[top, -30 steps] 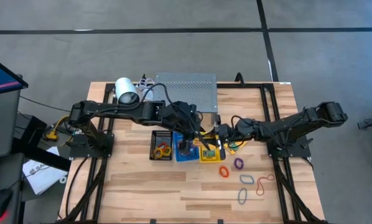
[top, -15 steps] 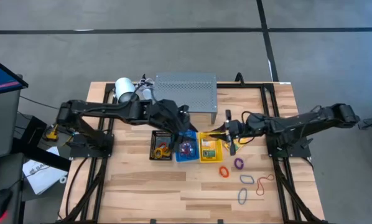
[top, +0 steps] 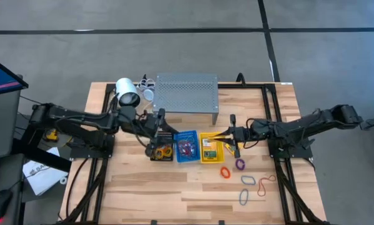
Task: Pick & Place Office Desk Supplies
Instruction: Put the yellow crayon box into the yellow basket
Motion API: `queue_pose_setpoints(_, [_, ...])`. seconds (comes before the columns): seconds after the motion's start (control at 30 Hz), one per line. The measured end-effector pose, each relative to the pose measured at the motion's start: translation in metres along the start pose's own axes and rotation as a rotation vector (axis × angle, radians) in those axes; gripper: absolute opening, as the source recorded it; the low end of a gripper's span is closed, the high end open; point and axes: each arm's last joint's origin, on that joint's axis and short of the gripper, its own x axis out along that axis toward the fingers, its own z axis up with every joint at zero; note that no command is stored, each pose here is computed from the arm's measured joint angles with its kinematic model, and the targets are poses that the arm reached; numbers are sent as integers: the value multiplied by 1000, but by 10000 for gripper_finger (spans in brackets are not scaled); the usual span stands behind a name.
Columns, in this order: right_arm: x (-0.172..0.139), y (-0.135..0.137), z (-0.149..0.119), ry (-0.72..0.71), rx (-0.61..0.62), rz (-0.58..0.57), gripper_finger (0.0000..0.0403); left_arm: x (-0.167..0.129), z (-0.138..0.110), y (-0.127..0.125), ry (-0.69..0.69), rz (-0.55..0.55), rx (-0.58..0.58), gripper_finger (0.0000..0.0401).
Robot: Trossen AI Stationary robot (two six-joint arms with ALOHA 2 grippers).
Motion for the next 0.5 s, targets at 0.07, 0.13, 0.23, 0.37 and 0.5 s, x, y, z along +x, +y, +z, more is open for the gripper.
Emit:
queue_pose_setpoints(0.07, [5,-1,-6,-1,-7,-8,25,-8,-6,-3,-26,-8,-12,156])
queue_pose_setpoints(0.13, [9,-2,-12,8,-16,-18,21,-9,-7,-5,-73,-20,-22,157])
queue_pose_setpoints(0.23, [18,-2,-20,19,-20,-27,25,-11,-14,-9,-86,-35,-28,156])
queue_pose_setpoints(0.37, [29,-3,-33,40,-3,-35,43,-9,-18,-13,-71,-52,-31,152])
queue_pose_setpoints(0.5, [38,-3,-46,66,3,-39,35,-6,-20,-15,-70,-59,-35,153])
